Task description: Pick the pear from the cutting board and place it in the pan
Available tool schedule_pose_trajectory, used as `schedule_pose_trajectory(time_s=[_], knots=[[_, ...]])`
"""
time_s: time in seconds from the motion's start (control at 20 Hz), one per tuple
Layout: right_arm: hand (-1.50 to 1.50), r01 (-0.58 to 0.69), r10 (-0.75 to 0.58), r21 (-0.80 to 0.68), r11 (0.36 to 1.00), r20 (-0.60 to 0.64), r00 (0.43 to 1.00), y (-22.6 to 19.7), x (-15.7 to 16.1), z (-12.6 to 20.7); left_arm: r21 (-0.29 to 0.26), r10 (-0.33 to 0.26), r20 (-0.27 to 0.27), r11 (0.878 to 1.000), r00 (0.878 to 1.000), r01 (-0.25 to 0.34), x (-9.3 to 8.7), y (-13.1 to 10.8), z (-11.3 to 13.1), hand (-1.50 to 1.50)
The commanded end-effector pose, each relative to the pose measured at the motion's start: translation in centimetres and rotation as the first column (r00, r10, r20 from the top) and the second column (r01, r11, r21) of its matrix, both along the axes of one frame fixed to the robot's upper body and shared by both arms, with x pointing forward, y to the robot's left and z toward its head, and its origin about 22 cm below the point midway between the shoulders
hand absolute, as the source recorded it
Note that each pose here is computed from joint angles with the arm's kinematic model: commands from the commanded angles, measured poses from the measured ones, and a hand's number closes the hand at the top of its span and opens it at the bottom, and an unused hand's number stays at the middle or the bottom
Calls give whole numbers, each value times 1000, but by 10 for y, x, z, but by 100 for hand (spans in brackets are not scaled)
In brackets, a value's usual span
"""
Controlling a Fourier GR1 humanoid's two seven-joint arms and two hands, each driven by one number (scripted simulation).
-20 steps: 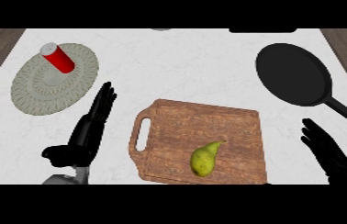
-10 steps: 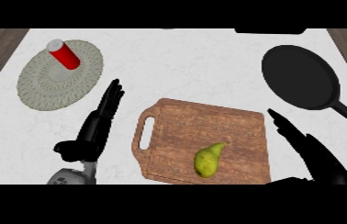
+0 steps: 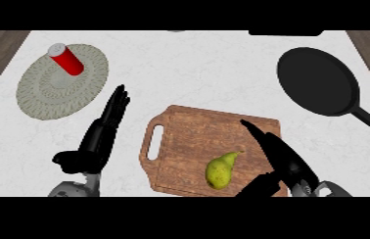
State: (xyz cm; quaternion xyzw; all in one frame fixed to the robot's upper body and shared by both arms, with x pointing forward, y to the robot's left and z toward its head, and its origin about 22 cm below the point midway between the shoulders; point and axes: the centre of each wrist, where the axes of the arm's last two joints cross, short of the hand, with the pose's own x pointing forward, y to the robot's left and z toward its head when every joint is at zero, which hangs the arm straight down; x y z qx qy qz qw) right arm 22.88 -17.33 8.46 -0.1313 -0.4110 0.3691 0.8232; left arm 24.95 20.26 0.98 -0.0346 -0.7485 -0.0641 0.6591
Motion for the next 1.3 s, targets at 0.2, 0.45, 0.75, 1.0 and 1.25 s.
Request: schedule_pose_trajectory(time_s=[0.2, 0.45, 0.75, 1.0, 1.25], knots=[[-150, 3, -4, -23, 1000, -63, 998, 26, -8, -8, 10, 20, -7, 1000, 1000, -20, -17, 7, -9, 0], [-150, 28, -30, -29, 999, -68, 997, 34, 7, -29, 7, 11, -25, 1000, 1000, -11, -11, 9, -10, 0], [-150, 59, -59, -1, 998, -43, 997, 5, 13, -28, -5, 21, -7, 1000, 1000, -21, -17, 4, -1, 0], [-150, 50, -50, -4, 999, -76, 996, 42, 10, -56, 13, 19, 7, 1000, 1000, -19, -1, 8, -8, 0], [-150, 52, -54, -16, 999, -142, 988, 38, 12, -95, 6, 18, -6, 1000, 1000, -18, 2, 11, -9, 0]])
